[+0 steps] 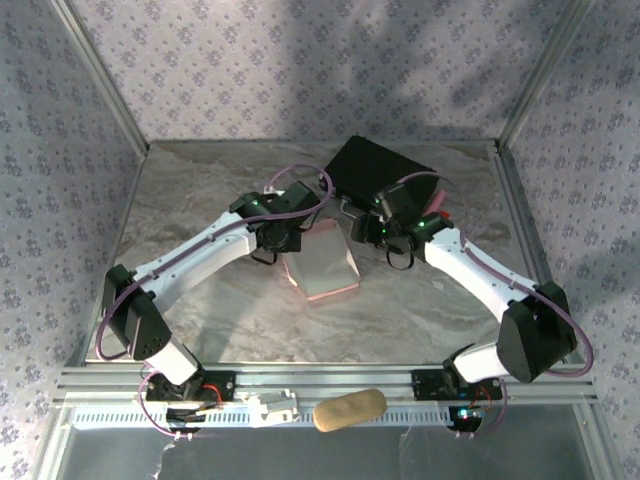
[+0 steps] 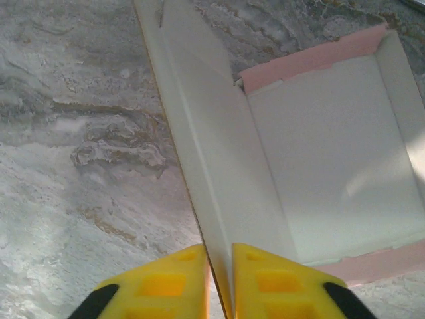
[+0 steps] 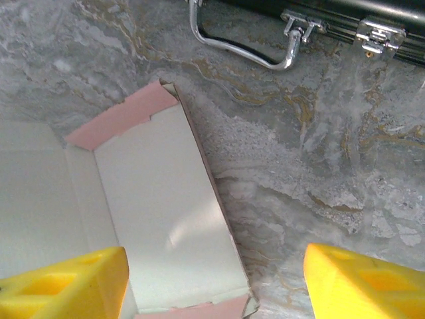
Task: Fold the paper box
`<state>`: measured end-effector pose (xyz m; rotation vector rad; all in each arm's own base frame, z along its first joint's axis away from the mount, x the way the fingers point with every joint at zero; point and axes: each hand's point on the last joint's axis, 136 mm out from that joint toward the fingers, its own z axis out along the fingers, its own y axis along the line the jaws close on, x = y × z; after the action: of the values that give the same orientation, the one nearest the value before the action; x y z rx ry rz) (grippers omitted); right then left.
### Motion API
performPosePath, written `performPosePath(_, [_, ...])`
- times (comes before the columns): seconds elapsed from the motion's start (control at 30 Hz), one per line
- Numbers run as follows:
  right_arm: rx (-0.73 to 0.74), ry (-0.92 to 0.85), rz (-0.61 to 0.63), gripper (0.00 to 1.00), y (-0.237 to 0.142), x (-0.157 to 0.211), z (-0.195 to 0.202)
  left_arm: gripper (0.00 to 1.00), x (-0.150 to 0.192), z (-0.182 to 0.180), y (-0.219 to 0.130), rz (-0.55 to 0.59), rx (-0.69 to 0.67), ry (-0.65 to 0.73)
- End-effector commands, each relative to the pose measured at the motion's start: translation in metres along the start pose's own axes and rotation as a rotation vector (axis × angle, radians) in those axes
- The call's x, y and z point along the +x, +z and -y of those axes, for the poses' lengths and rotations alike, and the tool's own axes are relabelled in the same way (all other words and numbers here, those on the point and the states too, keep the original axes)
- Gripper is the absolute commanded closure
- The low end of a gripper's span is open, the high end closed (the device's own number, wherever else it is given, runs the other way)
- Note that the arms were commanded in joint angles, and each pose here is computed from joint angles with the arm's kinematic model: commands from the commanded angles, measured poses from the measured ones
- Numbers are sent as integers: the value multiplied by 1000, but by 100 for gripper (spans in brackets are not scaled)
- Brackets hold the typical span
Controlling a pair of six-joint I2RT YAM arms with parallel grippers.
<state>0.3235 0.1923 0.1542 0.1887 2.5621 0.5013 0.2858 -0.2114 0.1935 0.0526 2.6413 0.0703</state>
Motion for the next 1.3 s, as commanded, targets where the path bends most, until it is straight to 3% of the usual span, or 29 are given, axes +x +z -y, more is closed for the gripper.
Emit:
performPosePath(0.0, [2,-30,-8,30,-2,4,3,94,-13,0,-7,27,20,85])
performPosePath(0.03, [3,-34,-4,30,-3,3,3,99,-16,0,-8,32,19,116])
performPosePath(0.17, [21,-47,2,31,-8,4,7,100,-32,0,-15,44,-1,266])
performPosePath(0.37, [5,-90,32,32,-18,1,6,100,-47,36,-25,40,164,648])
performPosePath(0.53, [-3,-150,68,31,-24,0,9,100,-48,49,-22,25,204,922])
performPosePath(0.7, [-19,-215,112,30,-28,4,16,100,-43,61,-21,95,270,1139])
performPosePath(0.93, [-42,-256,105,30,-20,12,18,100,-40,63,-21,254,321,1320])
performPosePath(1.13, [-51,-304,99,31,-14,11,15,99,-44,59,-9,274,336,1306])
performPosePath(1.2, [-54,-326,104,31,-13,10,14,81,-47,60,-12,305,332,1294])
performPosePath(1.27, [-53,-347,110,30,-12,8,13,70,-51,62,-18,340,325,1274])
